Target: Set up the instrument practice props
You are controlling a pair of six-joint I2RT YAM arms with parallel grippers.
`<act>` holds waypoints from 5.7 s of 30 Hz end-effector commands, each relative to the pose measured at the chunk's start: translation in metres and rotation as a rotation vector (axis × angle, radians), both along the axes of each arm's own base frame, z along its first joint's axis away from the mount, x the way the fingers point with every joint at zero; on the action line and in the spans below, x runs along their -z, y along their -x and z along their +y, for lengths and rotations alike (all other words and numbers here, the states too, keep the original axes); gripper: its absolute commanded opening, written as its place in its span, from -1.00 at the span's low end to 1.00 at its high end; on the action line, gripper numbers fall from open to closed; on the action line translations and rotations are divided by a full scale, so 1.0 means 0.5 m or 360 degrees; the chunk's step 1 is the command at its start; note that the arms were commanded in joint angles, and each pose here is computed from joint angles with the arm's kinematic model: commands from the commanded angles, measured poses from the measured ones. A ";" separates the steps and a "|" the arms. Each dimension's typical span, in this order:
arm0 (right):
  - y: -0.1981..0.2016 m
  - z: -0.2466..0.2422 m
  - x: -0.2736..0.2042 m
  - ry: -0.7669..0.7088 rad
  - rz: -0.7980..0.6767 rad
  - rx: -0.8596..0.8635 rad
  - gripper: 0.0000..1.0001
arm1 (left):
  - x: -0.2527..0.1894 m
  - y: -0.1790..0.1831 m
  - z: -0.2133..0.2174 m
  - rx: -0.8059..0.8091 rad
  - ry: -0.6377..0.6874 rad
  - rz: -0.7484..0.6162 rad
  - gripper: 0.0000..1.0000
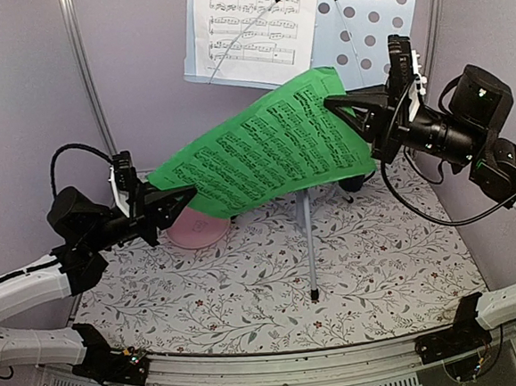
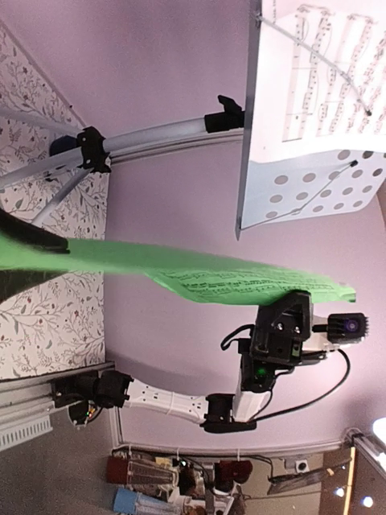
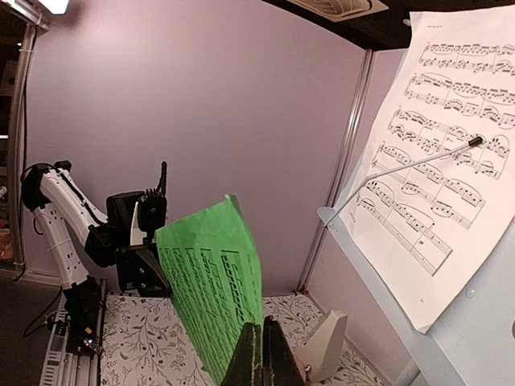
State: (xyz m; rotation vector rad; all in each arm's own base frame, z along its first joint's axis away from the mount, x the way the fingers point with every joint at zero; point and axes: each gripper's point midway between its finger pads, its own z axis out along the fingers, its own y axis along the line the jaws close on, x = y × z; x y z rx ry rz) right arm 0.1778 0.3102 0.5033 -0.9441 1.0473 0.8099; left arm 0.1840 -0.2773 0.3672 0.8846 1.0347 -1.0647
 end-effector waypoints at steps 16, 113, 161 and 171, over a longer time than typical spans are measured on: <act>-0.085 -0.053 0.056 0.0532 0.0217 0.0439 0.98 | 0.008 -0.030 -0.009 -0.0040 -0.0810 0.0134 -1.00; 0.041 -0.033 -0.099 -0.0358 0.0081 -0.0053 -1.00 | -0.194 0.002 -0.132 0.0116 0.0027 -0.0167 0.63; 0.052 -0.061 -0.120 -0.0448 -0.0007 -0.0095 -1.00 | -0.284 0.040 -0.208 0.0438 0.0143 -0.0260 -0.62; -0.010 -0.099 -0.124 -0.0540 0.0064 0.0200 -0.37 | -0.331 -0.018 -0.224 0.0314 0.0184 -0.0046 -1.00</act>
